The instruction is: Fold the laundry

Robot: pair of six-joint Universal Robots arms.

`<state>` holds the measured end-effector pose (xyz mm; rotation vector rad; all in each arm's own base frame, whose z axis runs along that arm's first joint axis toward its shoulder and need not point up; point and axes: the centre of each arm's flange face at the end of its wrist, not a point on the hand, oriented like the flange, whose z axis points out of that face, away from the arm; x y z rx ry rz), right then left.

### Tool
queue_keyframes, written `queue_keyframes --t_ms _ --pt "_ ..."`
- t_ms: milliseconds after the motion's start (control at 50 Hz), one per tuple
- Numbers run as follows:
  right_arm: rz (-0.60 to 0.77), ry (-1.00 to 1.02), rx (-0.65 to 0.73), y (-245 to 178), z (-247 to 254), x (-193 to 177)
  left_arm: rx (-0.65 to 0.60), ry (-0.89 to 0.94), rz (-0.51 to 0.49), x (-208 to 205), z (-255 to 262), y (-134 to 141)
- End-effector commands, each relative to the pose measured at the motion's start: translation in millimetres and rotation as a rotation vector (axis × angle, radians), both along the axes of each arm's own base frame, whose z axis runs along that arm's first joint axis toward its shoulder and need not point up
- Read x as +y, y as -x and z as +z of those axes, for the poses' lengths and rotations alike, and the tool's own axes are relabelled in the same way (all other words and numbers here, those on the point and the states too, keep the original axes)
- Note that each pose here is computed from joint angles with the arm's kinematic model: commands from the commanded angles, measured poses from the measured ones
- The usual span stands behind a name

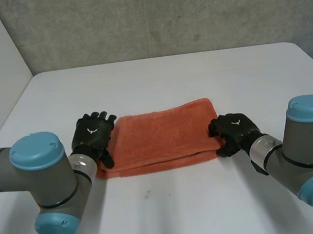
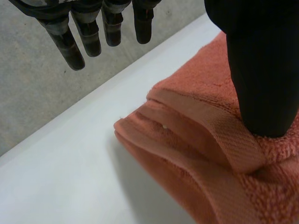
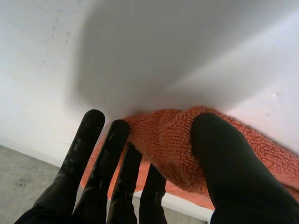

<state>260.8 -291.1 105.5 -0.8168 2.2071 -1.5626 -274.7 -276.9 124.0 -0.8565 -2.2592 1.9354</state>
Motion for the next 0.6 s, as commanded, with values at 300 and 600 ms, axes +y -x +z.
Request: queue_keyframes --t_ms 300,600 --pt "-0.108 0.145 0.034 43 76 -15 0.127 0.06 -0.075 55 57 6" --pt "0.473 0.26 -0.059 -119 108 47 0.16 0.064 0.012 55 86 -19"
